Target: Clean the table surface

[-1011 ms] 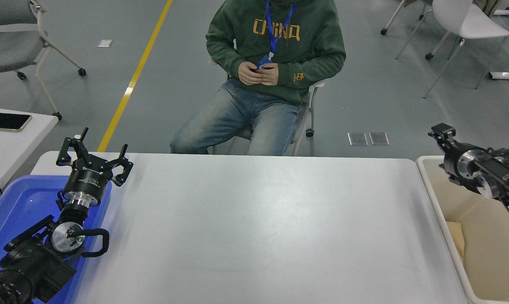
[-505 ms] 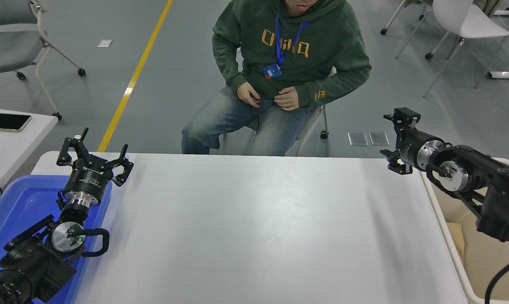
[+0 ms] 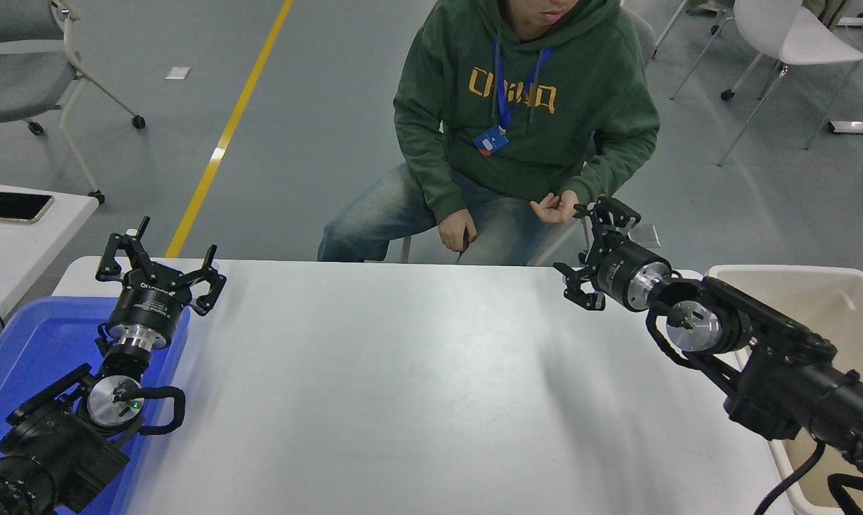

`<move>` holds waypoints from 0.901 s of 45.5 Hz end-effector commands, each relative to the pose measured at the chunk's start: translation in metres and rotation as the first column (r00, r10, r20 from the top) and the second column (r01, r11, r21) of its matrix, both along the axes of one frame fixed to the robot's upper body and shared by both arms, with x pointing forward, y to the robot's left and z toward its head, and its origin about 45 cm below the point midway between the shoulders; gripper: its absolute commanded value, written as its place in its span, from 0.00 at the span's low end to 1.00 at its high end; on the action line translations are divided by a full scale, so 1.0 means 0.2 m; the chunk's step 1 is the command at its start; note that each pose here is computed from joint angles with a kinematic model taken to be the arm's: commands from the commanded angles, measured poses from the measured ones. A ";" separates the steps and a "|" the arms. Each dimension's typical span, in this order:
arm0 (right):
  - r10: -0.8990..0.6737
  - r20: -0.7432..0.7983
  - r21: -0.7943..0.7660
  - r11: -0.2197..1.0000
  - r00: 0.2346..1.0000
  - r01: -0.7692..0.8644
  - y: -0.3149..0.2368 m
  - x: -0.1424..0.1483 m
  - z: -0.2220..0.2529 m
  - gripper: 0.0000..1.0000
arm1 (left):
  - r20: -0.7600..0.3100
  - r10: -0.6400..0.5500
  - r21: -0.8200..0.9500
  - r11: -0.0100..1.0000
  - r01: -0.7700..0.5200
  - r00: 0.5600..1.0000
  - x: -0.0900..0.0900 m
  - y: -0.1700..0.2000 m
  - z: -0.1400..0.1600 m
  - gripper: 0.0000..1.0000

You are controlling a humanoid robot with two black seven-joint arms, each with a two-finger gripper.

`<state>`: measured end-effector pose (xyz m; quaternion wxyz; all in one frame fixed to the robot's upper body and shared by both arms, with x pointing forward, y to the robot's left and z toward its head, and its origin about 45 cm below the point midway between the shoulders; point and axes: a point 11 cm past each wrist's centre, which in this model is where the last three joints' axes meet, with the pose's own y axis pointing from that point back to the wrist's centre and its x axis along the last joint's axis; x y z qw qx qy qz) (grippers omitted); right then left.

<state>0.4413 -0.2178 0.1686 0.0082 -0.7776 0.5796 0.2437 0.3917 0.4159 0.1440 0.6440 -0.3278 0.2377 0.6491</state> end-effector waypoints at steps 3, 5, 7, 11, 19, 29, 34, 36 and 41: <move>0.025 0.059 0.123 0.992 0.998 -0.032 0.24 -0.12 -0.04 1.00 | 0.000 0.000 0.000 1.000 0.000 1.000 0.00 0.00 0.00 1.00; 0.022 0.056 0.129 0.991 0.998 -0.029 0.26 -0.13 -0.05 1.00 | -0.001 0.001 0.001 1.000 -0.001 1.000 0.00 0.00 0.00 1.00; 0.004 0.047 0.119 0.993 0.999 -0.010 0.25 -0.13 -0.07 1.00 | 0.000 0.000 0.000 1.000 0.000 1.000 0.00 0.00 0.00 1.00; -0.029 0.029 0.092 0.995 0.999 0.027 0.22 -0.13 -0.10 1.00 | 0.000 0.000 0.000 1.000 0.000 1.000 0.00 0.00 0.00 1.00; -0.078 0.024 0.061 0.995 0.997 0.076 0.15 -0.11 -0.13 1.00 | 0.000 0.000 0.000 1.000 0.000 1.000 0.00 0.00 0.00 1.00; -0.110 0.002 0.037 0.993 0.994 0.110 0.12 -0.12 -0.19 1.00 | 0.000 0.000 0.000 1.000 0.000 1.000 0.00 0.00 0.00 1.00; -0.114 0.005 0.041 0.993 0.993 0.113 0.13 -0.12 -0.19 1.00 | 0.000 0.000 0.000 1.000 0.000 1.000 0.00 0.00 0.00 1.00; -0.121 0.006 0.036 0.992 0.993 0.120 0.13 -0.11 -0.19 1.00 | 0.001 0.001 0.000 1.000 -0.001 1.000 0.00 0.00 0.00 1.00; -0.137 0.006 0.023 0.990 0.990 0.137 0.12 -0.10 -0.19 1.00 | 0.000 0.000 0.000 1.000 0.000 1.000 0.00 0.00 0.00 1.00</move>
